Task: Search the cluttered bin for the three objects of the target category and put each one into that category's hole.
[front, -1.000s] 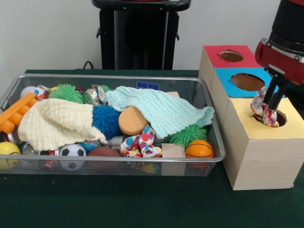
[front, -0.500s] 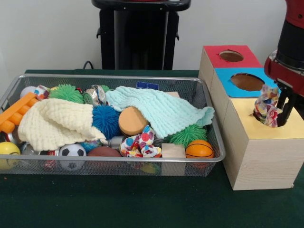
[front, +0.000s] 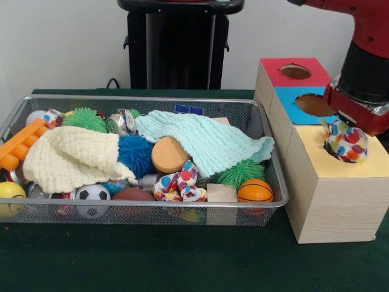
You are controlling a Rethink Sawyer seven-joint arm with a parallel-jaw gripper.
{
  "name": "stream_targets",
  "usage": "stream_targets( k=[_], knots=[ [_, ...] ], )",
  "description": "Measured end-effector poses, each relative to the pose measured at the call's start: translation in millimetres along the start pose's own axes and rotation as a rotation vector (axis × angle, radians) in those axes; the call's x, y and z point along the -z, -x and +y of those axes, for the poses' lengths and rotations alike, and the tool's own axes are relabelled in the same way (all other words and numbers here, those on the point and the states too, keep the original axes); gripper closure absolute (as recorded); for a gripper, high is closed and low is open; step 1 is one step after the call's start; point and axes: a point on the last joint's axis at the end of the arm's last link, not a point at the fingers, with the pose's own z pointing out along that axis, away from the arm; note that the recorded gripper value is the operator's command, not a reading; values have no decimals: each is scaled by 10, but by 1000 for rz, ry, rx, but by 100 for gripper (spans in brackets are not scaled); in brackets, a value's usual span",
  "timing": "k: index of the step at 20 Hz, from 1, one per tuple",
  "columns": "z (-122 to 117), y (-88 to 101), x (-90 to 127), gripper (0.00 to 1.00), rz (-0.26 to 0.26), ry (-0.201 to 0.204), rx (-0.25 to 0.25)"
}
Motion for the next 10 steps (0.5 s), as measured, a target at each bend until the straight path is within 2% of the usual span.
stream_targets(
  k=[6, 10],
  knots=[
    [-42, 59, -7, 100, -34, -13, 12],
    [-29, 118, -44, 100, -57, 9, 8]
  ],
)
